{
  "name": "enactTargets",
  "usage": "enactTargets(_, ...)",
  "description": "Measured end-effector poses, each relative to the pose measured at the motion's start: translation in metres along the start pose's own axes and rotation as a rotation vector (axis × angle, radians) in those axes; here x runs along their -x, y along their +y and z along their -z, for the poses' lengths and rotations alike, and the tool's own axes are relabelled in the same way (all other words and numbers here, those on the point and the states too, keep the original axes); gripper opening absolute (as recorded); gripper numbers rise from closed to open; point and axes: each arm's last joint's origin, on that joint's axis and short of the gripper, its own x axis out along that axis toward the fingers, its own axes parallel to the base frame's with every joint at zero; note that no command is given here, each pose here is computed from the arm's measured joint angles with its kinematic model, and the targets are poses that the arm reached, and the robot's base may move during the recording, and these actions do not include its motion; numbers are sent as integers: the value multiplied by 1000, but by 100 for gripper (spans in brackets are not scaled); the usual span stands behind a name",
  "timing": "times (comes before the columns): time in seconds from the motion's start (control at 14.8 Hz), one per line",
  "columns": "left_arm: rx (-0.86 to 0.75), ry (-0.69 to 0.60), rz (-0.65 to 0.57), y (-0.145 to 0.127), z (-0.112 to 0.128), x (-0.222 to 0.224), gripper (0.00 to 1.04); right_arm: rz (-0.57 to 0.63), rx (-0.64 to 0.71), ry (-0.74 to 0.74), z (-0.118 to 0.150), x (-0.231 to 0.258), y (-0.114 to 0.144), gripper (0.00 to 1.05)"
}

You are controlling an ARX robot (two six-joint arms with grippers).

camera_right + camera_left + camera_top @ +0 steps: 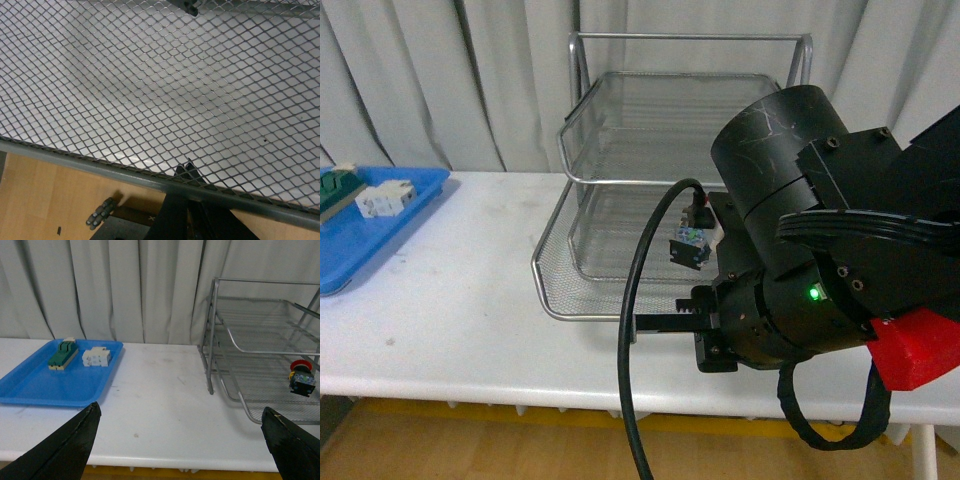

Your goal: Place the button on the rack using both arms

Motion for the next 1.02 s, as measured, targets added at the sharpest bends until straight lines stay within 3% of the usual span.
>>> enactTargets(0.61, 0, 0, 0, 0, 0, 0, 98, 12, -19, -56, -29, -10, -25, 2)
enactTargets(1.02, 0, 0, 0, 0, 0, 0, 98, 31, -30, -162, -76, -12, -44, 2)
